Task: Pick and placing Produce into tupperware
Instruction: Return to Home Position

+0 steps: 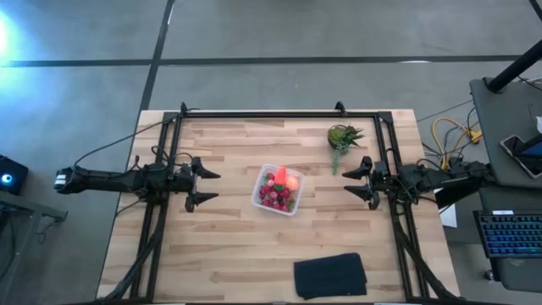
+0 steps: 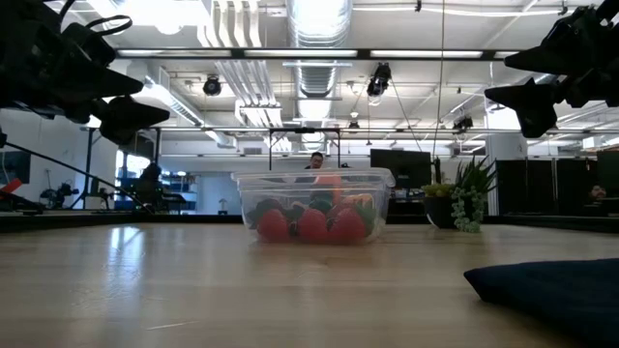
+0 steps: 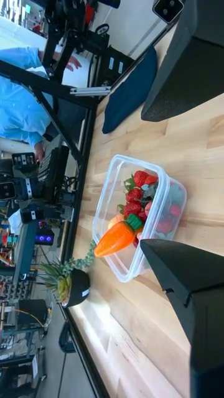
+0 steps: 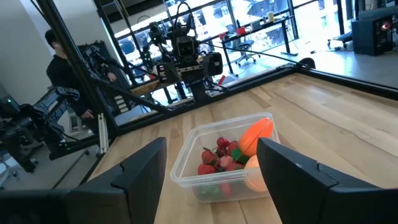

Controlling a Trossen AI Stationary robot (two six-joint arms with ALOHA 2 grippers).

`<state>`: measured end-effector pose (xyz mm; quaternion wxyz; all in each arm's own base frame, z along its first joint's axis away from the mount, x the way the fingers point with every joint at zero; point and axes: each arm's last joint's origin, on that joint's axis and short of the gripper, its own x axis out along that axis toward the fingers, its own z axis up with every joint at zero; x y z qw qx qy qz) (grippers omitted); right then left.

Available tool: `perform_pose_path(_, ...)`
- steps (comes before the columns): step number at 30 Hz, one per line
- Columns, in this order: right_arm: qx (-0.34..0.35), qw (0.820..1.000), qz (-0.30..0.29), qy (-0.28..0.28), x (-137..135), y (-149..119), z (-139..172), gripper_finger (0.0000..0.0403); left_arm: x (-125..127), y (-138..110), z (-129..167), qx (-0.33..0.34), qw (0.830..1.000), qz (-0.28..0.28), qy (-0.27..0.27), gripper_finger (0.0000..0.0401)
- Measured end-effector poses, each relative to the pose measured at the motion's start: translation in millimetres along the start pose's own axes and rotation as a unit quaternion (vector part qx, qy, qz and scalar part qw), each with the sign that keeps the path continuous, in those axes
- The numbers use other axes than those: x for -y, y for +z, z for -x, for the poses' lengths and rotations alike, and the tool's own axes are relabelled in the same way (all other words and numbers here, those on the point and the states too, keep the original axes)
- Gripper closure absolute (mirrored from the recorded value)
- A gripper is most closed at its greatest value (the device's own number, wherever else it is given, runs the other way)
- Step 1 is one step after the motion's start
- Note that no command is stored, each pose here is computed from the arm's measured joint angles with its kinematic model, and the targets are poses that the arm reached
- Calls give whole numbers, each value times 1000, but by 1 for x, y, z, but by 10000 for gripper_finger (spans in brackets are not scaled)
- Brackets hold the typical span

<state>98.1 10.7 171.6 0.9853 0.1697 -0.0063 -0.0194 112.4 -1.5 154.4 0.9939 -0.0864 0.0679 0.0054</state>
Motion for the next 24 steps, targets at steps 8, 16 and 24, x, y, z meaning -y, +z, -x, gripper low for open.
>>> perform_pose_path(8,0,1000,0,0,0,0,0,161,0,0,0,0,1000,0,0,91)
perform_pose_path(16,0,1000,0,0,0,0,0,161,0,0,0,0,1000,0,0,91)
perform_pose_path(24,0,1000,0,0,0,0,0,159,0,0,0,0,1000,0,0,91)
